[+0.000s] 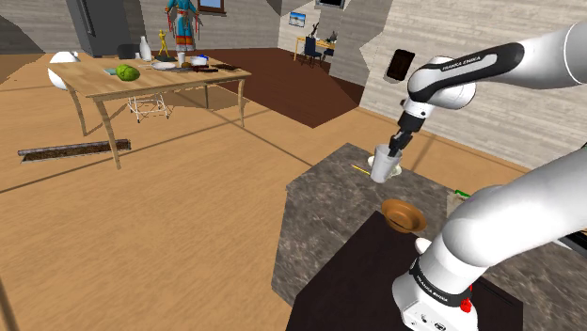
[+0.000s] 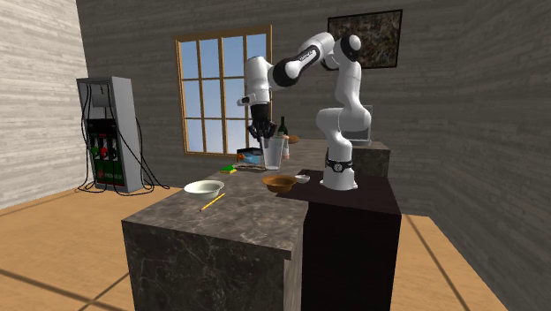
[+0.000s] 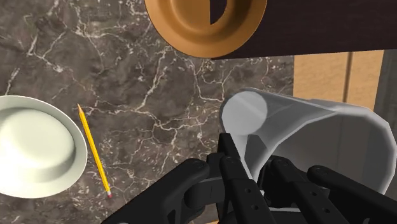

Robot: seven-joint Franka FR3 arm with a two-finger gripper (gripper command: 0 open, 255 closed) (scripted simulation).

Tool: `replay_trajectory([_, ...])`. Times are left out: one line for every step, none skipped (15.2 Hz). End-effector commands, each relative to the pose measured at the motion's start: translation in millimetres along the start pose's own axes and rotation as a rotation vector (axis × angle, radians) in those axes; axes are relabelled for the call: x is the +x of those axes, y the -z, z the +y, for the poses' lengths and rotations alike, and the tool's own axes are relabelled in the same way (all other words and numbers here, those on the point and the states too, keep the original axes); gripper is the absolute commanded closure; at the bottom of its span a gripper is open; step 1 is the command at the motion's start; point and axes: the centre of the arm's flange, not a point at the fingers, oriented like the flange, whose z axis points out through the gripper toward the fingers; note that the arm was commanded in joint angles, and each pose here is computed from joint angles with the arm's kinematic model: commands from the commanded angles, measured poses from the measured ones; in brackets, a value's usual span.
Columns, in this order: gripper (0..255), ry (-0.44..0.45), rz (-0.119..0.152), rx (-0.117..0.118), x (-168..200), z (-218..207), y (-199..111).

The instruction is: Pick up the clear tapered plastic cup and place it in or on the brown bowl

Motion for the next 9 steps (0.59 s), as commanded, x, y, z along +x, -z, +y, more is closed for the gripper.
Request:
replay_trajectory([255, 0.001, 0.0, -0.001, -26, 6, 4])
replay_trajectory([255, 0.001, 0.0, -0.001, -39, 8, 6])
replay_trajectory([255, 0.001, 0.0, -0.001, -52, 11, 9])
replay_trajectory([255, 0.001, 0.0, -0.001, -64, 14, 11])
replay_trajectory([255, 0.001, 0.0, -0.001, -77, 17, 14])
replay_trajectory([255, 0.001, 0.0, -0.001, -89, 20, 17])
replay_trajectory([255, 0.001, 0.0, -0.001, -102, 22, 19])
replay_trajectory([255, 0.001, 0.0, -0.001, -115, 25, 22])
replay_trajectory([255, 0.001, 0.0, -0.001, -127, 28, 25])
